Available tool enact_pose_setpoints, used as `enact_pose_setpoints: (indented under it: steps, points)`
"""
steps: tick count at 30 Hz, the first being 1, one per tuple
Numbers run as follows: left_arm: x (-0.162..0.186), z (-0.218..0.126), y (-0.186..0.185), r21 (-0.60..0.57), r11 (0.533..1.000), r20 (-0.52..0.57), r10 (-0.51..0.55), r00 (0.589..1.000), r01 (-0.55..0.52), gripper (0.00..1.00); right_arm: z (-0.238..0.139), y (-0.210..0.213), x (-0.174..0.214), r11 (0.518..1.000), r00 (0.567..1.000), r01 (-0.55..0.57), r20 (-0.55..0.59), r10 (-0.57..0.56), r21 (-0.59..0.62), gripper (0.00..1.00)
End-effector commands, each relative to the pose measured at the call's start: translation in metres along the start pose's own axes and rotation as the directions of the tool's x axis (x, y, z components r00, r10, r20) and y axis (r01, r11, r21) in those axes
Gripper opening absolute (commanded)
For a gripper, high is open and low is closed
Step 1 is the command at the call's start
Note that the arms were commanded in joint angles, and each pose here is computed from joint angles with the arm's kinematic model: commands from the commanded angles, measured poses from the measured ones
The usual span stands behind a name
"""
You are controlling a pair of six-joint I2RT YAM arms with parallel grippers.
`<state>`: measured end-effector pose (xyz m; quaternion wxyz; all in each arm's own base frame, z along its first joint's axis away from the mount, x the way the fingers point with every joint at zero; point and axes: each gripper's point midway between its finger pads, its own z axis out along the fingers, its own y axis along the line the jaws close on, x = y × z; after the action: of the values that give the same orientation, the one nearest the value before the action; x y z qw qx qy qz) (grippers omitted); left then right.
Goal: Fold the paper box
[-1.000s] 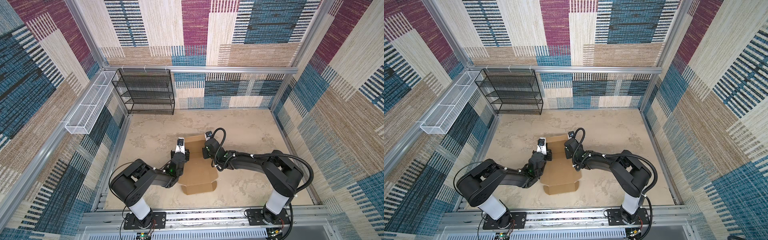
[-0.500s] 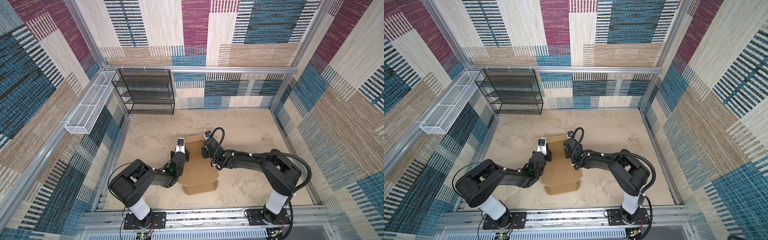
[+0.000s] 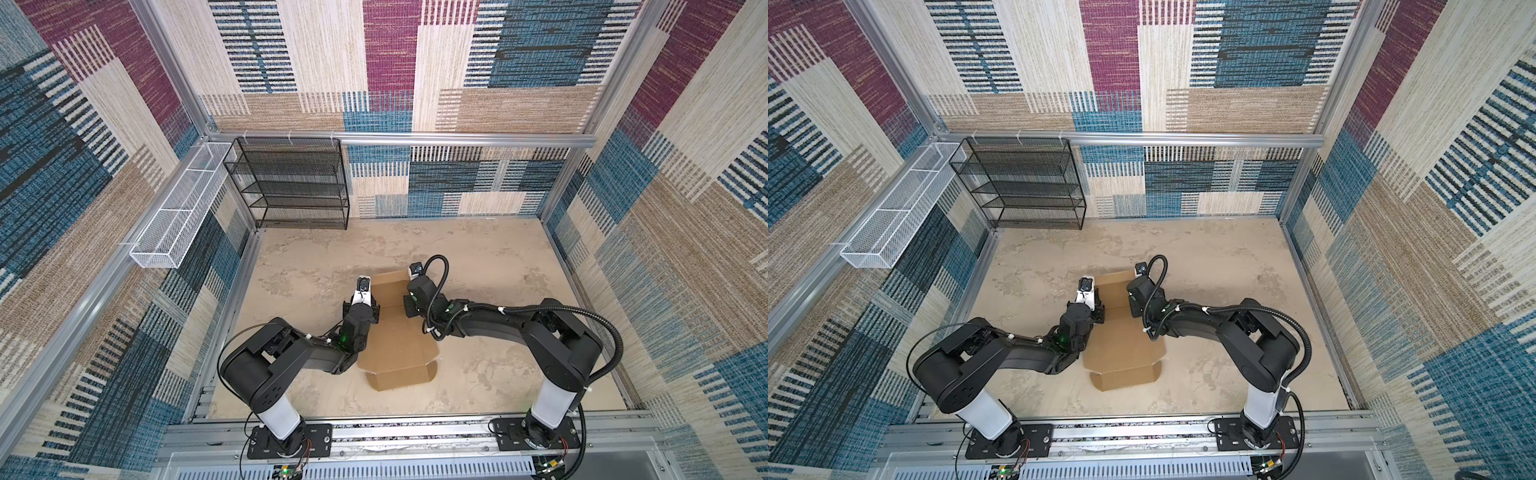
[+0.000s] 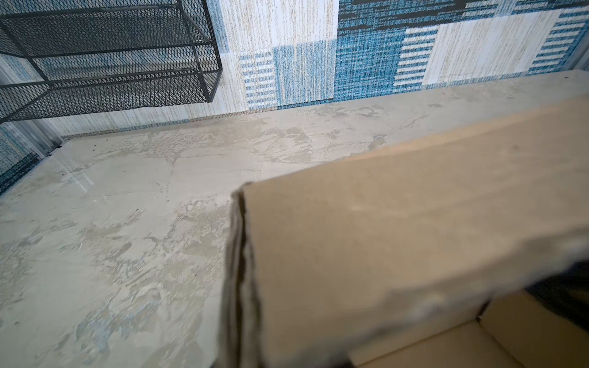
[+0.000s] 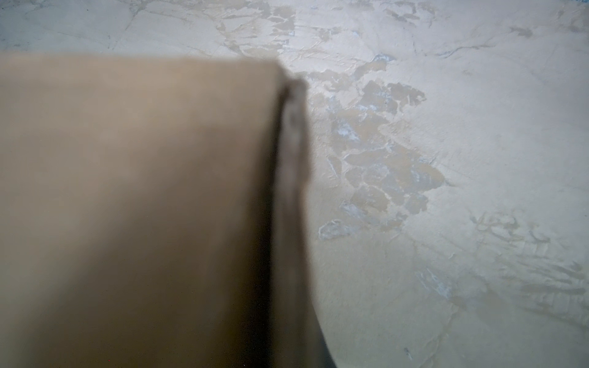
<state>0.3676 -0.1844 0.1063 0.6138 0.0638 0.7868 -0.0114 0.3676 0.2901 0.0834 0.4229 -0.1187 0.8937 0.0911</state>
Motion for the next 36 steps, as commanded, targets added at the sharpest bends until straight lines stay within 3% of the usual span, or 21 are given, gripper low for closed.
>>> enact_pose_setpoints:
  steps: [1,6,11,25,31,36]
  points:
    - [0.0134,0.0006,-0.008,0.044,0.999,-0.046,-0.011,0.999,0.013,0.24,-0.0049,0.018,-0.024,0.996,0.996,-0.043,0.071,0.048,-0.082,0.01]
    - [0.0166,0.001,-0.0078,0.046,0.999,-0.034,-0.017,0.999,0.019,0.23,-0.0043,0.0202,-0.0217,0.995,0.997,-0.04,0.063,0.046,-0.093,0.01]
    - [0.0161,0.0031,-0.01,0.05,0.998,-0.024,-0.035,0.999,0.036,0.0,-0.005,0.0214,-0.022,0.994,0.997,-0.04,0.061,0.046,-0.099,0.01]
    - [0.0103,-0.0001,-0.0104,0.057,0.997,-0.029,-0.053,0.998,0.054,0.0,-0.0014,0.0262,-0.021,0.994,0.998,-0.038,0.046,0.043,-0.1,0.01]
    - [0.0074,-0.0014,-0.0099,0.056,0.997,-0.021,-0.054,0.998,0.055,0.17,-0.0008,0.0262,-0.0198,0.994,0.998,-0.043,0.04,0.047,-0.1,0.01]
    - [0.008,-0.0013,-0.01,0.056,0.997,-0.023,-0.056,0.998,0.057,0.24,-0.0008,0.0263,-0.02,0.994,0.998,-0.045,0.041,0.049,-0.1,0.01]
